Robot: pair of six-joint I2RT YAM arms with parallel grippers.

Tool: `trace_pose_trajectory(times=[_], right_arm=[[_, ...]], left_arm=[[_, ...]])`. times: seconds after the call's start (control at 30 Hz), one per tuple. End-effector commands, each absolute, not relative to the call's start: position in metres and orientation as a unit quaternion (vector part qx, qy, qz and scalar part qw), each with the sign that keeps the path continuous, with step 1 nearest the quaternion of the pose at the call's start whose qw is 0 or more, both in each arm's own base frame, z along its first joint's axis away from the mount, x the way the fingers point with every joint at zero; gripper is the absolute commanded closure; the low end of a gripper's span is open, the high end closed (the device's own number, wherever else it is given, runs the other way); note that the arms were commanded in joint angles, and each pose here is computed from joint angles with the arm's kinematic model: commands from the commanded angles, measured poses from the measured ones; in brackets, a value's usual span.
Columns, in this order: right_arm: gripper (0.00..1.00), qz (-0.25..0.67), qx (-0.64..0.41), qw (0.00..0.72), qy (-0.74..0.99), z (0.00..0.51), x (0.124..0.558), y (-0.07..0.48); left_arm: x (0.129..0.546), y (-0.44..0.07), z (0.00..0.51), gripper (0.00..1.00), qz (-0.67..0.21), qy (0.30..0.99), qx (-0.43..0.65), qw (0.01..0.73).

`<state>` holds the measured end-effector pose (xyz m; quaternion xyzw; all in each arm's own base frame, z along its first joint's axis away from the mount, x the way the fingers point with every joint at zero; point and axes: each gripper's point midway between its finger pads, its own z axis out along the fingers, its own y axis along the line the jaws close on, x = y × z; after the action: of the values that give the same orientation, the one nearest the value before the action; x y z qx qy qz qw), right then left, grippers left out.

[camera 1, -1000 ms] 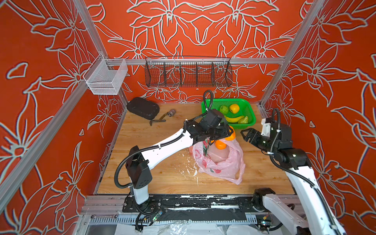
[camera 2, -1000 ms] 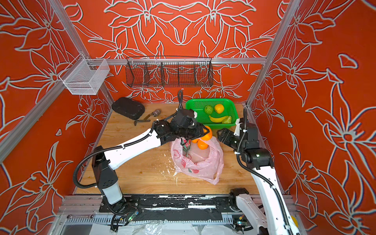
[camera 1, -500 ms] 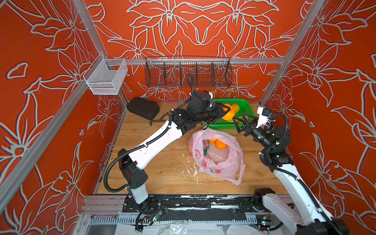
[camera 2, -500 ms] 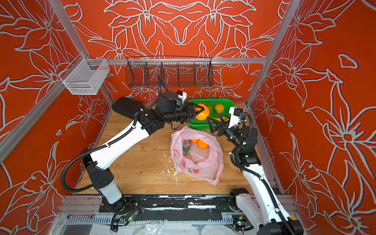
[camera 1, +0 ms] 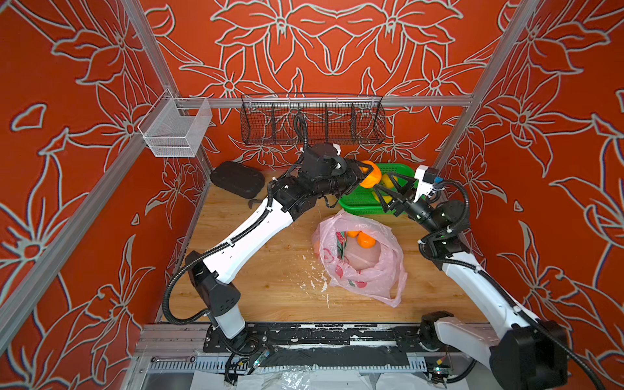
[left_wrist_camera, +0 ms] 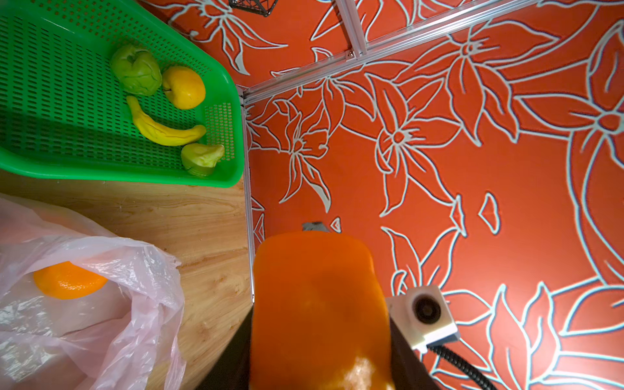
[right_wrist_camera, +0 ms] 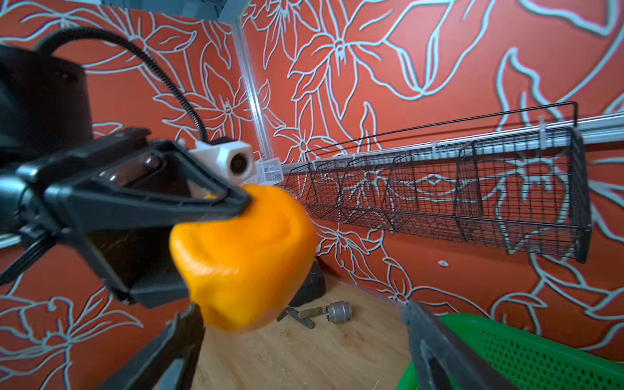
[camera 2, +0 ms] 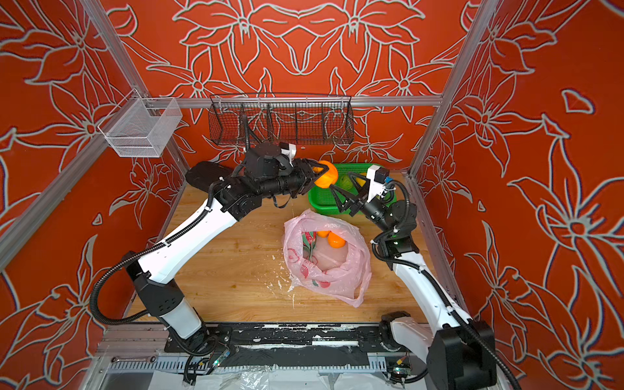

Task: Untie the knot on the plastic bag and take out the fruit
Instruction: 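Close the right gripper on the orange, then open the left gripper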

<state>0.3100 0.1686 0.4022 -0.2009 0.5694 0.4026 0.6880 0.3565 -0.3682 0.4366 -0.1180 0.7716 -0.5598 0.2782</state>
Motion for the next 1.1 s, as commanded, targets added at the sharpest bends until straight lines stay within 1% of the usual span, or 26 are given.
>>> trace_pose_trajectory(times=[0.0,0.13,0.27,0.4,0.5,0.6,0.73,0.83,0.97,1.07], right_arm=[[0.04,0.397,-0.264,0.690,0.544,0.410,0.276,0.181],[0.04,0.415,-0.271,0.685,0.533,0.418,0.266,0.186],[0.03,0.402,-0.229,0.713,0.527,0.426,0.285,0.180],[0.03,0.383,-0.200,0.725,0.535,0.431,0.308,0.176],[0.03,0.382,-0.200,0.735,0.523,0.439,0.318,0.178],[0.03,0.405,-0.210,0.740,0.494,0.455,0.321,0.186],[0.03,0.426,-0.218,0.747,0.460,0.474,0.324,0.195],[0.06,0.440,-0.235,0.743,0.445,0.480,0.322,0.203],[0.05,0.467,-0.241,0.739,0.422,0.486,0.312,0.206],[0.04,0.462,-0.244,0.743,0.417,0.487,0.300,0.202]], left_arm=[[0.349,-0.367,0.451,0.55,-0.577,0.758,-0.110,0.283],[0.347,-0.371,0.453,0.55,-0.581,0.759,-0.097,0.277],[0.342,-0.382,0.454,0.55,-0.604,0.753,-0.086,0.247],[0.339,-0.382,0.459,0.55,-0.608,0.749,-0.085,0.251],[0.336,-0.381,0.464,0.55,-0.614,0.745,-0.085,0.247],[0.334,-0.379,0.464,0.55,-0.615,0.744,-0.092,0.244],[0.334,-0.376,0.466,0.55,-0.617,0.741,-0.100,0.244],[0.334,-0.377,0.466,0.55,-0.620,0.740,-0.102,0.241],[0.335,-0.375,0.467,0.55,-0.617,0.740,-0.104,0.247],[0.337,-0.369,0.464,0.55,-0.606,0.744,-0.109,0.260]])
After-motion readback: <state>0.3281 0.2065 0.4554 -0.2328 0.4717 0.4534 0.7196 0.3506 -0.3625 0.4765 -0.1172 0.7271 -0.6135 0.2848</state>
